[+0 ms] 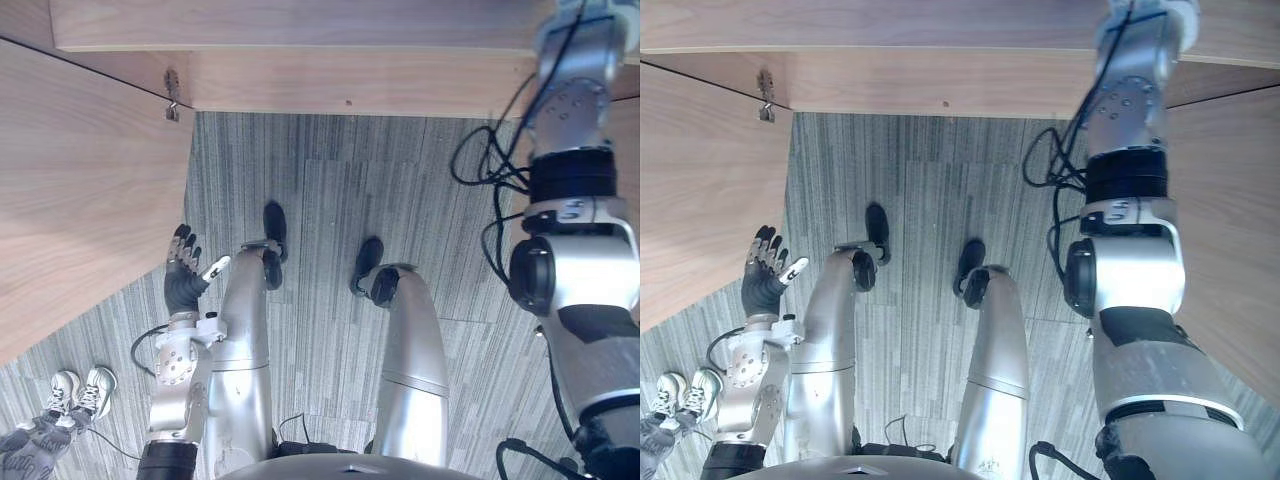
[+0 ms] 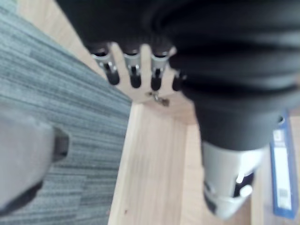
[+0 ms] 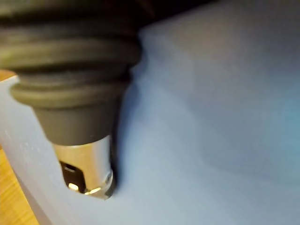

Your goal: Walk over to the cabinet, pick up the folder, carry it to the office cabinet, place the folder inside the office cabinet, then close the office cabinet door

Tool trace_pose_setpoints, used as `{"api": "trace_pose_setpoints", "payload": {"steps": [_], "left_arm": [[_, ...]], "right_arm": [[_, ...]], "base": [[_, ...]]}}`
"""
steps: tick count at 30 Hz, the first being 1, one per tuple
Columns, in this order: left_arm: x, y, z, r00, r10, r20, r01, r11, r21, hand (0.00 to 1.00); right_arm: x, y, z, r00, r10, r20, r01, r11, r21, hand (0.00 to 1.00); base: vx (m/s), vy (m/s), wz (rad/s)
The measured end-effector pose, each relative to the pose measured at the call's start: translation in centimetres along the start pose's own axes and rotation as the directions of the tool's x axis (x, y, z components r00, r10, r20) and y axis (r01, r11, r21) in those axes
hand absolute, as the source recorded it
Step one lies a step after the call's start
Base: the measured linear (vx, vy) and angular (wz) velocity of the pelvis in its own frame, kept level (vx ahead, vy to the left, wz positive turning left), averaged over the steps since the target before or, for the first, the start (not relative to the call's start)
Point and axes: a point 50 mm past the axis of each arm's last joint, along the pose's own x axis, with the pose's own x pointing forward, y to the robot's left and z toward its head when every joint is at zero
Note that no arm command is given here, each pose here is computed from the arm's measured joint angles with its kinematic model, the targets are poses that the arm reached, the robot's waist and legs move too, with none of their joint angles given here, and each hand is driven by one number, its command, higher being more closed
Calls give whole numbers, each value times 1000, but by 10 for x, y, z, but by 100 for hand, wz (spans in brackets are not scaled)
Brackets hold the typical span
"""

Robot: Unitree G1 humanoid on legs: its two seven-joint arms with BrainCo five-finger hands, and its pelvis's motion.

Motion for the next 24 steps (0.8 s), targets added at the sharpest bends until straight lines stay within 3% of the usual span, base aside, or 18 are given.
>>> {"api": "trace_pose_setpoints", "payload": {"steps": [4, 10, 11, 24], "left_arm": [[2, -2, 2, 1000, 4, 4, -4, 1000, -7, 0], [3, -2, 3, 1000, 16, 5, -16, 1000, -22, 0], [3, -2, 3, 1000, 16, 5, -16, 1000, -22, 0], [1, -1, 10, 999, 17, 30, -16, 999, -33, 0]], "right_arm": [[-4, 15, -20, 998, -13, -53, 20, 993, 119, 100], [-9, 16, -32, 993, -64, -98, 82, 979, 187, 100], [-9, 16, -33, 993, -63, -102, 82, 979, 187, 0], [-10, 24, -26, 995, -39, -91, 57, 977, 207, 0]], "base": [[-6, -1, 1], [-2, 1, 1], [-15, 6, 5], [-2, -4, 5]]}}
